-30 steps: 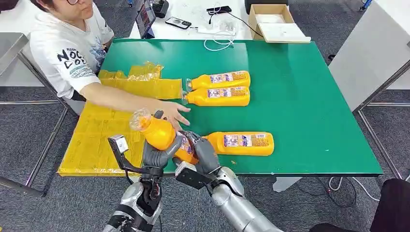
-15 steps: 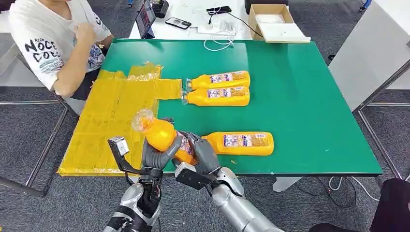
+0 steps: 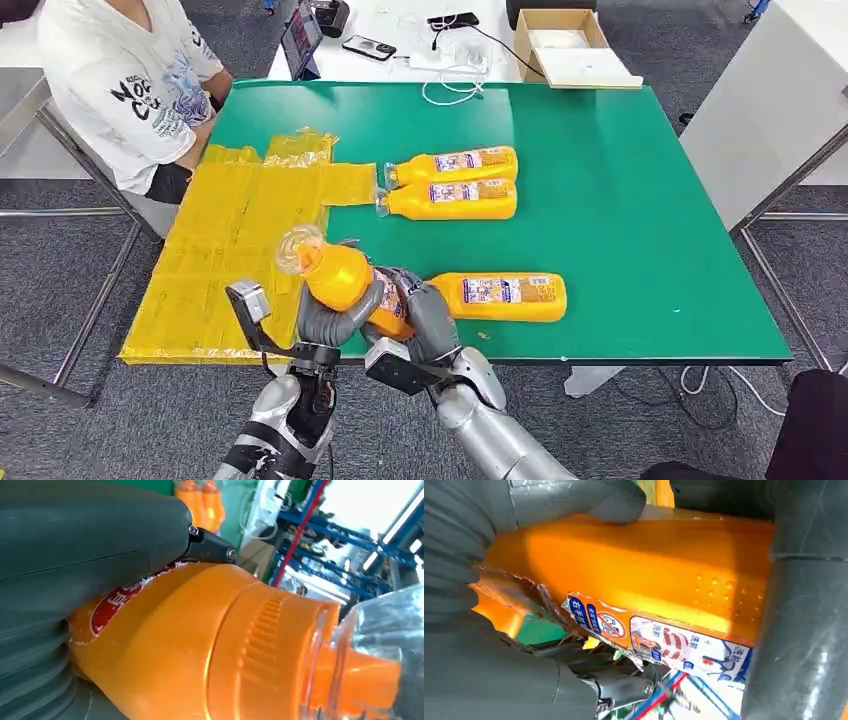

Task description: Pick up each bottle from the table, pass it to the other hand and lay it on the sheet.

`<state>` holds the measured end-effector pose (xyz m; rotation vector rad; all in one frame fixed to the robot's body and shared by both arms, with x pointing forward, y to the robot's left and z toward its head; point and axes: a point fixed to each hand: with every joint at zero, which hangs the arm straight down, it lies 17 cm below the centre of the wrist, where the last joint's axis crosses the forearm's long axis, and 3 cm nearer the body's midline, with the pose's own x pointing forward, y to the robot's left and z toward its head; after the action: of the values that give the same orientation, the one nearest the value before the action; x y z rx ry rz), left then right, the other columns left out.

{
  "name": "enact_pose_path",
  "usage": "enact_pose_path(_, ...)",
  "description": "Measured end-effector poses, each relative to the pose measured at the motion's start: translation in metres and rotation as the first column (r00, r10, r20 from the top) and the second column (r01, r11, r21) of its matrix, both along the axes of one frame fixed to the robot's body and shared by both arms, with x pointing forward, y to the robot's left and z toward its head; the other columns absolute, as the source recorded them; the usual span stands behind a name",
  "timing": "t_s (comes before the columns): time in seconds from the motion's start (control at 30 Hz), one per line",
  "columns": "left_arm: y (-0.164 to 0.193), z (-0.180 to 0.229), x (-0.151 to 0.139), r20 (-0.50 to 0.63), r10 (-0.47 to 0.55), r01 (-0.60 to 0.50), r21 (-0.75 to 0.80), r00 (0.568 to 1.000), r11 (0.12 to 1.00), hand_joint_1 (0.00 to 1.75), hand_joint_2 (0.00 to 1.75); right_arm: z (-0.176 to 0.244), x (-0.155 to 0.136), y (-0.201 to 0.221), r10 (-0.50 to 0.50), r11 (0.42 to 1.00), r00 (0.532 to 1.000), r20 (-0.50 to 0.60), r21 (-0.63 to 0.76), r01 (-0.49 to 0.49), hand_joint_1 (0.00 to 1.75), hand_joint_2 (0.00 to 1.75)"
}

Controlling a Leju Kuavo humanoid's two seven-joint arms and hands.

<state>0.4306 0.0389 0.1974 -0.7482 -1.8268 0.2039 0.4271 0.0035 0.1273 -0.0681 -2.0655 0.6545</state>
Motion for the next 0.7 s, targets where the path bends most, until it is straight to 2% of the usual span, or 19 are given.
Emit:
enact_pose_path(0.1,-0.011,0.007,-0.003,0.018,-0.034,0.034,0.006,0.999,0.999,1.75,1.75,0.003,0.007,-0.001,-0.042,0.999,0.999,-0.026,0.009,0.043,0.0,0.0)
enact_pose_path(0.17,-0.011,0.008,-0.001,0.018,-0.014,0.014,0.023,1.0,1.0,1.75,1.75,0.004,0.012,-0.004,-0.055,0.998,0.998,-0.034,0.012,0.055,0.0,0.0)
enact_pose_path(0.27,0.0,0.013,0.006,0.054,0.088,-0.093,0.086,0.995,0.992,1.75,1.75,0.006,0.015,-0.005,-0.055,0.998,0.997,-0.05,0.04,0.057,0.0,0.0)
enact_pose_path(0.33,0.015,0.023,0.014,0.106,0.199,-0.212,0.132,0.974,0.968,1.75,1.75,0.01,0.017,-0.007,-0.047,0.996,0.997,-0.064,0.078,0.052,0.0,0.0)
enact_pose_path(0.43,0.04,0.047,0.026,0.201,0.334,-0.367,0.16,0.921,0.916,1.75,1.75,0.026,0.022,-0.011,-0.033,0.987,0.997,-0.067,0.155,0.043,0.0,0.0)
enact_pose_path(0.53,0.071,0.074,0.041,0.287,0.463,-0.521,0.174,0.838,0.836,1.75,1.75,0.051,0.024,-0.015,-0.011,0.97,0.999,-0.046,0.241,0.022,0.0,0.0)
enact_pose_path(0.63,0.098,0.097,0.054,0.347,0.546,-0.625,0.178,0.763,0.76,1.75,1.75,0.076,0.022,-0.018,-0.001,0.951,1.0,-0.009,0.309,0.004,0.0,0.0)
enact_pose_path(0.7,0.113,0.102,0.063,0.356,0.576,-0.659,0.178,0.736,0.731,1.75,1.75,0.089,0.02,-0.022,-0.003,0.939,1.0,0.013,0.345,-0.002,0.0,0.0)
